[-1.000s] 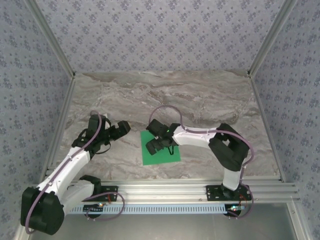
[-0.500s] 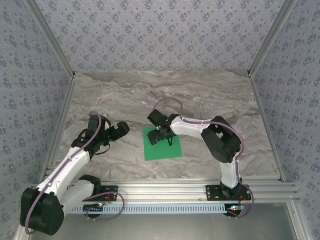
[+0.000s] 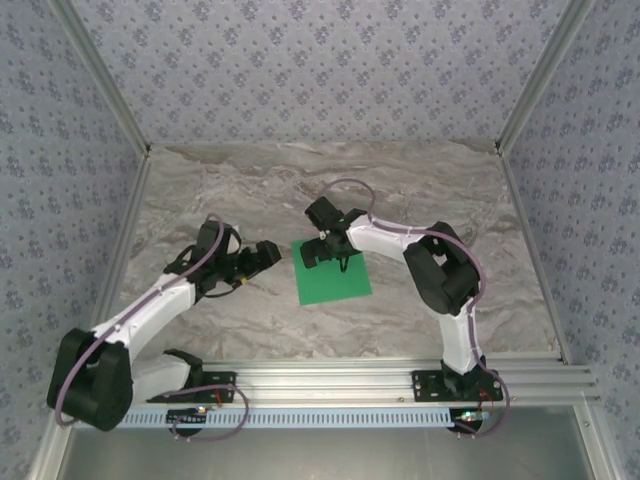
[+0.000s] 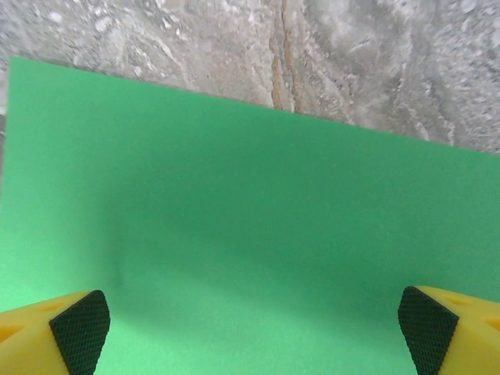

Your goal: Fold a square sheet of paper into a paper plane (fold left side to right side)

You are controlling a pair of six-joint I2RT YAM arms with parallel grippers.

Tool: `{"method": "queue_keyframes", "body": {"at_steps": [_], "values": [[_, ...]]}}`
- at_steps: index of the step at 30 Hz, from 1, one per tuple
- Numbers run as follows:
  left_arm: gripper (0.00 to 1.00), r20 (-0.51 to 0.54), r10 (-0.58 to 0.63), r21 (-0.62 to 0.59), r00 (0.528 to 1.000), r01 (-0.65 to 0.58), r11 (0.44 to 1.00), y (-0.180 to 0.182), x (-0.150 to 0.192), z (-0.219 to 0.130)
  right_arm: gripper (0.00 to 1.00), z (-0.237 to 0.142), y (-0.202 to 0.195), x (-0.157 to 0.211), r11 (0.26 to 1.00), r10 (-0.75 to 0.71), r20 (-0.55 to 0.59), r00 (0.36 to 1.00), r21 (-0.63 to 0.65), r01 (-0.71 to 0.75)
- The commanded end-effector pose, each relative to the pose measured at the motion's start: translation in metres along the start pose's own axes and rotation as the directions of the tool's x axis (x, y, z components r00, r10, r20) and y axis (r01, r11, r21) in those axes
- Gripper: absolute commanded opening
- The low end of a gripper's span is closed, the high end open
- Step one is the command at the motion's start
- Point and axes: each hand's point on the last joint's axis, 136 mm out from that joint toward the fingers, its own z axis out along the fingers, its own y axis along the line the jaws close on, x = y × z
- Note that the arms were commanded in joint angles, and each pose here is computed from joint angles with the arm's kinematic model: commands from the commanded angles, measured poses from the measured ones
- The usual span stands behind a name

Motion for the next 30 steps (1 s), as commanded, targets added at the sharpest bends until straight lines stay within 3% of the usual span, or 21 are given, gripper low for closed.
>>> {"method": "queue_keyframes", "body": {"at_steps": [1, 12, 18, 30], "values": [[0.93, -0.038, 0.011, 0.151, 0.999, -0.005, 0.989, -0.046, -0.002, 0.01, 1.0, -0.019, -0.02, -0.012, 1.0, 0.009, 0.025, 1.0, 0.021, -0.01], [0.88, -0.164, -0.002, 0.128, 0.986, 0.023, 0.991, -0.055, 0.029, 0.076, 1.0, -0.002, -0.068, -0.005, 0.99, 0.072, -0.038, 0.997, 0.121, -0.067], [0.82, -0.222, 0.006, 0.111, 0.975, 0.019, 0.994, -0.054, 0.046, 0.098, 1.0, 0.005, -0.065, 0.005, 0.992, 0.084, -0.068, 0.994, 0.097, -0.077], [0.73, -0.234, -0.035, -0.049, 0.972, 0.024, 0.999, -0.014, 0.055, 0.11, 1.0, 0.016, -0.038, 0.033, 0.993, 0.111, -0.138, 0.984, -0.024, -0.116]]}}
